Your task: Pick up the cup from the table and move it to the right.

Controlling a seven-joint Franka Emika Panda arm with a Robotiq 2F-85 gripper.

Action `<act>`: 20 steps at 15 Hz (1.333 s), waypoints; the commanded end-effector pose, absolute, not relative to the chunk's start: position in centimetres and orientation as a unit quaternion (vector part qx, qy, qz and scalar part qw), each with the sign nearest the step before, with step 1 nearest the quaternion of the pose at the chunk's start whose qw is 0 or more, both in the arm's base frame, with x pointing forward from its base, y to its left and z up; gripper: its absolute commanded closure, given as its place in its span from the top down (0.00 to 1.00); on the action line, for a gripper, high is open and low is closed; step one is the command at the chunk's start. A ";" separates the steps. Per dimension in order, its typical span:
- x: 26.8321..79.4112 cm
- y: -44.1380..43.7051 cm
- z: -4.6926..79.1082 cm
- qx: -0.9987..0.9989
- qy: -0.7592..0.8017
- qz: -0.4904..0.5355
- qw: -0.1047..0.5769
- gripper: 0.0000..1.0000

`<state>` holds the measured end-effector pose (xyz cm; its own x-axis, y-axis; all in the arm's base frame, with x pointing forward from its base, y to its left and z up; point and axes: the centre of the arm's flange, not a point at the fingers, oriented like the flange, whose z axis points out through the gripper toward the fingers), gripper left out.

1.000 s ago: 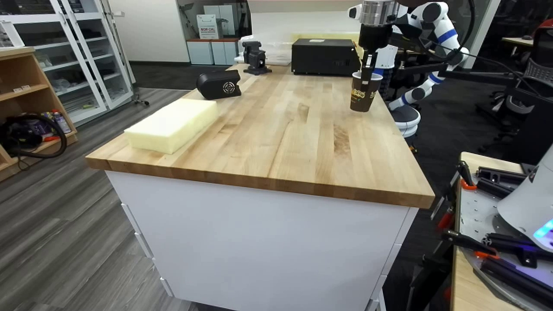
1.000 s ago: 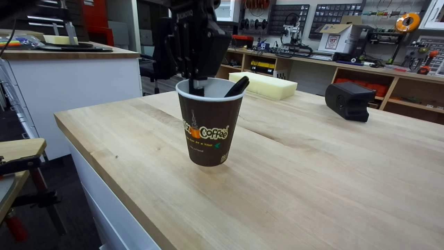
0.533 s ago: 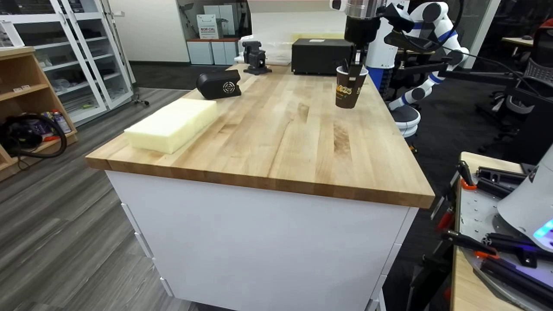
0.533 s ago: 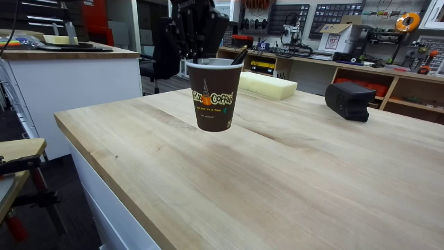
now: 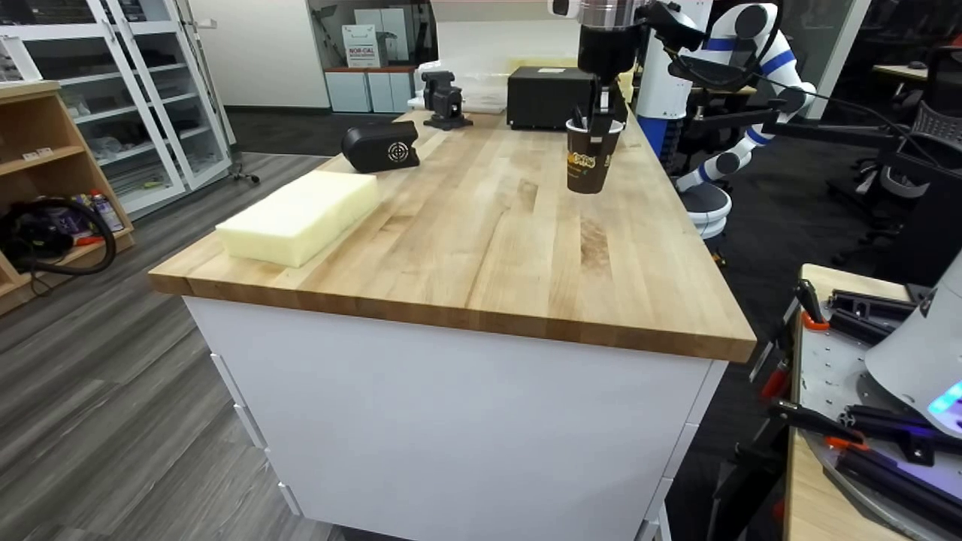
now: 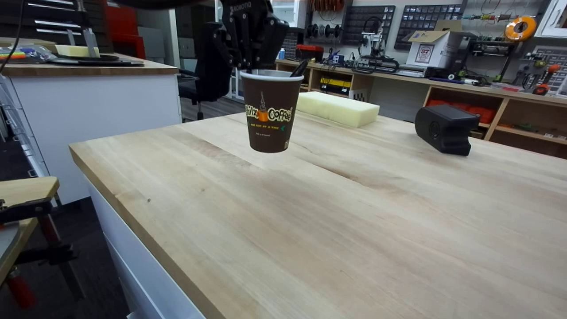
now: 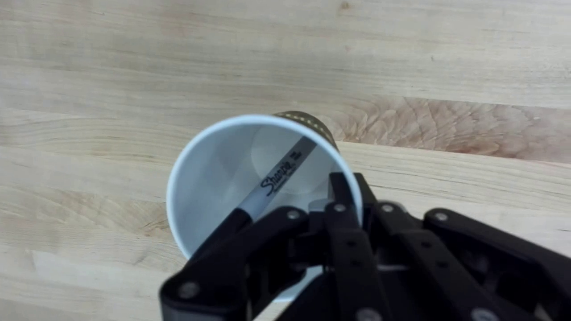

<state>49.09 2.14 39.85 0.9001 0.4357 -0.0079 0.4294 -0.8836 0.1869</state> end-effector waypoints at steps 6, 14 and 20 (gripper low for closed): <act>54.8 10.6 36.7 0.954 0.288 -0.040 0.070 0.04; 56.5 15.2 37.9 0.945 0.315 -0.037 0.078 0.29; 56.4 15.9 41.6 0.940 0.323 0.006 0.111 0.61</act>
